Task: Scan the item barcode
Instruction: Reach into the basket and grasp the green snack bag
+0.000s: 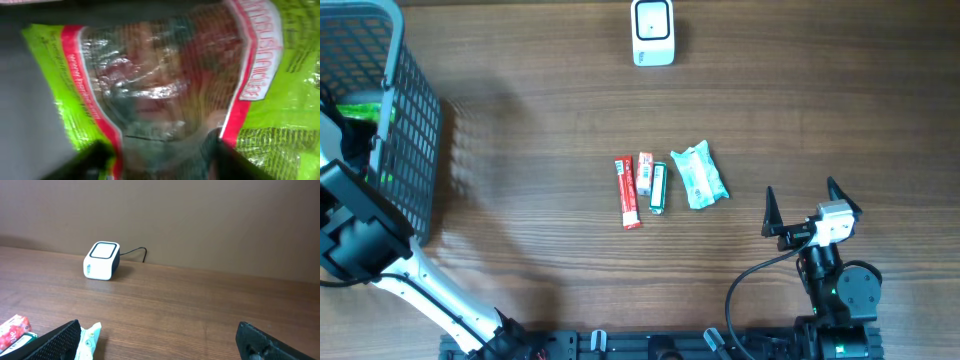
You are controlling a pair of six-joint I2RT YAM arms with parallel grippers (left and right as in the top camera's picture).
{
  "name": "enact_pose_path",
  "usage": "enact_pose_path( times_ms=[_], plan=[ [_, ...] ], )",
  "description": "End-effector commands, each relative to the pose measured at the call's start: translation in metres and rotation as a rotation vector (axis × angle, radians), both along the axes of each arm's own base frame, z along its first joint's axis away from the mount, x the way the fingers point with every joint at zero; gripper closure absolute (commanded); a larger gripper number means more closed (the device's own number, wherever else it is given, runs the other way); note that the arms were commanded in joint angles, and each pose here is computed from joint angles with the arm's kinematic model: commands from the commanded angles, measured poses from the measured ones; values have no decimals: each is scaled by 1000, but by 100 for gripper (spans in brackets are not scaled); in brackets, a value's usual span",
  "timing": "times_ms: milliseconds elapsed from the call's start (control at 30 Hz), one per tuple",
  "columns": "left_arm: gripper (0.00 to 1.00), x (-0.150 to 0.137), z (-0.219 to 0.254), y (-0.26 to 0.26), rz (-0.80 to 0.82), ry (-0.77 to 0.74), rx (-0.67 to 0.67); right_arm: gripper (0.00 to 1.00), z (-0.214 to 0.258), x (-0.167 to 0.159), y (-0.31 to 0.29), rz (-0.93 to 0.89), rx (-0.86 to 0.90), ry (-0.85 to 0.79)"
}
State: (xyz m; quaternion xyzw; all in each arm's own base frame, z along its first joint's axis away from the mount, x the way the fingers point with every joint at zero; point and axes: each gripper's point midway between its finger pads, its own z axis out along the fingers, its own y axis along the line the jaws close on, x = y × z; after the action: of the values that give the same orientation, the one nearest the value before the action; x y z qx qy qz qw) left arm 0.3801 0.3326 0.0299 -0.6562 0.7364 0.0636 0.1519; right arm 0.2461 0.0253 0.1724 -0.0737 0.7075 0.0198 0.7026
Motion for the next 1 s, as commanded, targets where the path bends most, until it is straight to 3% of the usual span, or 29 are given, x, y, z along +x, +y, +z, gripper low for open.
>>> enact_pose_path(
  times_ms=[0, 167, 300, 467, 567, 733, 967],
  plan=[
    [96, -15, -42, -23, 2, 68, -119, 0, 2, 0, 1, 3, 1, -8],
    [96, -16, 18, -24, -6, 12, -71, 0, 2, 0, 1, 3, 1, -8],
    [96, -18, 132, -26, -12, -169, 73, 0, 2, 0, 1, 3, 1, -8],
    [96, -51, 268, -52, -20, -399, 257, 0, 2, 0, 1, 3, 1, -8],
    [96, -80, 335, -96, -69, -527, 332, 0, 2, 0, 1, 3, 1, -8],
    [96, -99, 350, -206, -374, -560, 205, 0, 2, 0, 1, 3, 1, -8],
    [96, -96, 273, -316, -724, -321, 0, 0, 2, 0, 1, 3, 1, -8]
  ],
)
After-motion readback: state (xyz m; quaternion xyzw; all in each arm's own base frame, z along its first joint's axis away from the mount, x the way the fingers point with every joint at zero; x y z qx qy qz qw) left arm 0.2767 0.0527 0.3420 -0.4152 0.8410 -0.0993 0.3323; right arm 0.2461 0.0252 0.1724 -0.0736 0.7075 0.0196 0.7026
